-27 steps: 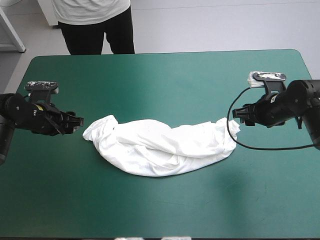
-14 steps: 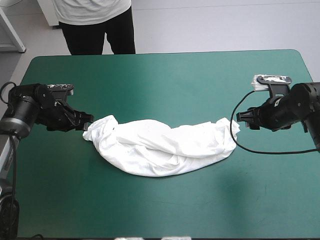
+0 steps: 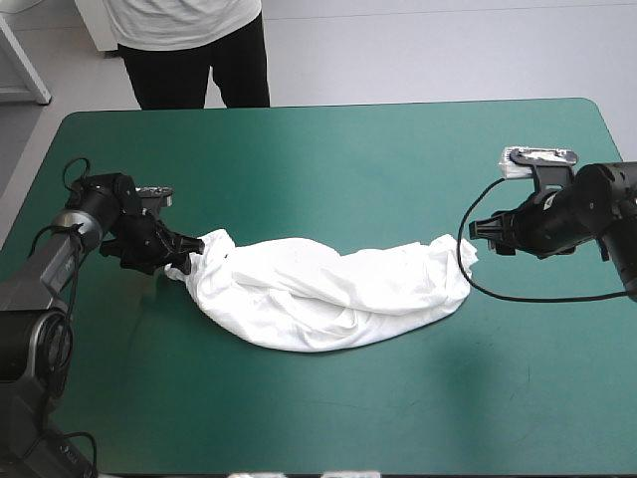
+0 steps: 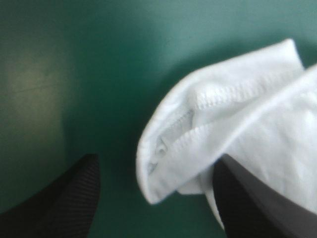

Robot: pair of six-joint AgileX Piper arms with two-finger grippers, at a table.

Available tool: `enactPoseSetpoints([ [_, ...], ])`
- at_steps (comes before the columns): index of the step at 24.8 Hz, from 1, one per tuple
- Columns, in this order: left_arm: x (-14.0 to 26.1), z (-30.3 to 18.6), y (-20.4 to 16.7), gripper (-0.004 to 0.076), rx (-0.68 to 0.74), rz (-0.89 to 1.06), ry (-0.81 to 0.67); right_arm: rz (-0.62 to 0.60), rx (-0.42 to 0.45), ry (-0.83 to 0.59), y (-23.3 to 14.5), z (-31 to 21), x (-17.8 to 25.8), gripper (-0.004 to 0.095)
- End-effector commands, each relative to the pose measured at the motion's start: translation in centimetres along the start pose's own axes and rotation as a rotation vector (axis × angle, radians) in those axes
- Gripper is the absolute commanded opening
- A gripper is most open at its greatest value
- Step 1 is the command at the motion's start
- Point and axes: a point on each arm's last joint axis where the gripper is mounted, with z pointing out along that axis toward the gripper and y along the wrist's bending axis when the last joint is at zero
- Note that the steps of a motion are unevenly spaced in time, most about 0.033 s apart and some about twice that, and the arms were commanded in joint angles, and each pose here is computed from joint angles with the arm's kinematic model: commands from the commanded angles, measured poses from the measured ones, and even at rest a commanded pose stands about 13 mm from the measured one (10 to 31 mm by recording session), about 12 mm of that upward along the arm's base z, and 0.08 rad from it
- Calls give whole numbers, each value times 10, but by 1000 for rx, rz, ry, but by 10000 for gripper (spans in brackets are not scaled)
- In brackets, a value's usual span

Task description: Fold the cloth

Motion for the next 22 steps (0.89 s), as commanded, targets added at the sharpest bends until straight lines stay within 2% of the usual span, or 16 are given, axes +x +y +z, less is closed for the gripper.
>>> enactPoseSetpoints([
  [1,-7,-8,-1,440,3,-5,-64,0,-10,-77,1,-12,-6,509],
  [4,-10,-2,0,351,2,-7,-62,3,-14,-70,2,-9,-7,509],
  [6,-9,7,0,113,6,1,-25,3,-30,-65,3,-8,-7,509],
  [7,-8,7,0,29,9,11,-18,5,-39,-60,4,-7,-7,509],
  [8,-8,9,0,-6,11,23,-9,7,-55,-57,6,-6,-7,509],
  [13,-8,9,-1,-10,18,18,-10,-53,-51,-21,18,7,-9,509],
  [17,-7,9,-2,-10,31,11,-3,-135,-22,98,36,48,-5,509],
  [22,-7,8,-3,-10,46,2,0,-108,1,144,32,81,6,509],
])
